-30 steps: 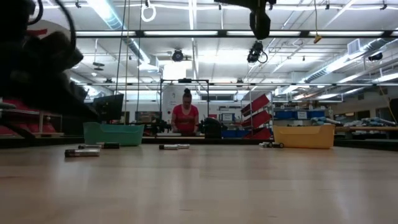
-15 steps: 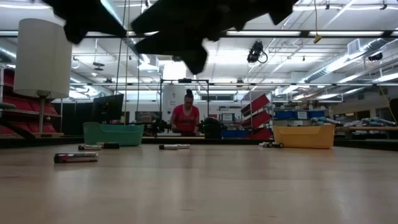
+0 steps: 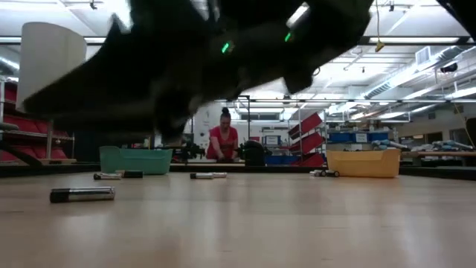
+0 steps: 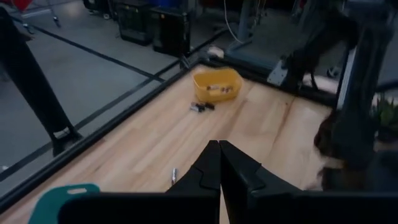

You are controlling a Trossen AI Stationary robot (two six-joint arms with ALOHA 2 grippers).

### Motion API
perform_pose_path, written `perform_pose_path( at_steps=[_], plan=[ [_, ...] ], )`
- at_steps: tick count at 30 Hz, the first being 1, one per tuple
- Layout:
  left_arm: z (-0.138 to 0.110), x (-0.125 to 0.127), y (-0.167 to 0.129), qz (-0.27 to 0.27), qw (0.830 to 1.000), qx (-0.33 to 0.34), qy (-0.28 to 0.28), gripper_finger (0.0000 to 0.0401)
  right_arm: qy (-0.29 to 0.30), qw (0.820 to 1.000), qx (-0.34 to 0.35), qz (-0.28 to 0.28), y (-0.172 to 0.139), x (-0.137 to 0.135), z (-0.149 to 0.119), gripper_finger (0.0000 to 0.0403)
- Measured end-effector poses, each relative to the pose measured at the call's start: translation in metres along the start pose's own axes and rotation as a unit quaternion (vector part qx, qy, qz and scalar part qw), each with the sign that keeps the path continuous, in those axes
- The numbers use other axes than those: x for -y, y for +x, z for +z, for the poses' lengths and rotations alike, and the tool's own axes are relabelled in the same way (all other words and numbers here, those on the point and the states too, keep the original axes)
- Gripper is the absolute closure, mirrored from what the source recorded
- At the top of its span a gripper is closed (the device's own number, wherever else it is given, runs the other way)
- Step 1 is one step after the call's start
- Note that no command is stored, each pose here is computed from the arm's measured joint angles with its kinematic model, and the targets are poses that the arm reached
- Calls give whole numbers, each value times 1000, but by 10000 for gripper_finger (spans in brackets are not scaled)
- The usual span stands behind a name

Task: Sort batteries
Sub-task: Put the silver battery into the yellow bin

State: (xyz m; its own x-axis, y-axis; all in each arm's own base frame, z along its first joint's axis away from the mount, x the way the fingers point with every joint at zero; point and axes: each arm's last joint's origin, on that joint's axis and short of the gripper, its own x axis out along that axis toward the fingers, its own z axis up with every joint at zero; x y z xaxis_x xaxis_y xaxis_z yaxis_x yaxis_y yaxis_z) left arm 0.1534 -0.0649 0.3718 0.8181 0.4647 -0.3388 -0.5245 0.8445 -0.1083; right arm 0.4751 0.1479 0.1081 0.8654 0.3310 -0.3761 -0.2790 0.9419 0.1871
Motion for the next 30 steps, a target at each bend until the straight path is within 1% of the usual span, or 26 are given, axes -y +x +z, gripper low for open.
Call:
perform_pose_path(
  at_steps=[4, 8, 11, 14, 20, 25, 30],
  plan=[
    [13, -2, -7, -5, 1000, 14, -2, 389, -5, 1000, -20, -13, 14, 2, -20, 211],
    [20, -3, -10, -9, 1000, 20, 7, 389, 5, 999, -35, -18, 18, 3, -37, 215],
    [22, -4, -11, -9, 1000, 20, 10, 389, 6, 999, -45, -5, 17, 5, -45, 230],
    [22, -4, -11, -9, 1000, 19, 11, 388, -8, 999, -48, -6, 15, 6, -51, 264],
    [22, -4, -11, -10, 1000, 18, 11, 388, -43, 997, -61, -6, 12, 11, -58, 375],
    [22, -3, -11, -11, 1000, 20, 8, 388, -55, 996, -69, -2, 11, 18, -58, 374],
    [23, -3, -11, -13, 1000, 21, -3, 388, -69, 995, -68, 4, 4, 30, -44, 373]
  ],
)
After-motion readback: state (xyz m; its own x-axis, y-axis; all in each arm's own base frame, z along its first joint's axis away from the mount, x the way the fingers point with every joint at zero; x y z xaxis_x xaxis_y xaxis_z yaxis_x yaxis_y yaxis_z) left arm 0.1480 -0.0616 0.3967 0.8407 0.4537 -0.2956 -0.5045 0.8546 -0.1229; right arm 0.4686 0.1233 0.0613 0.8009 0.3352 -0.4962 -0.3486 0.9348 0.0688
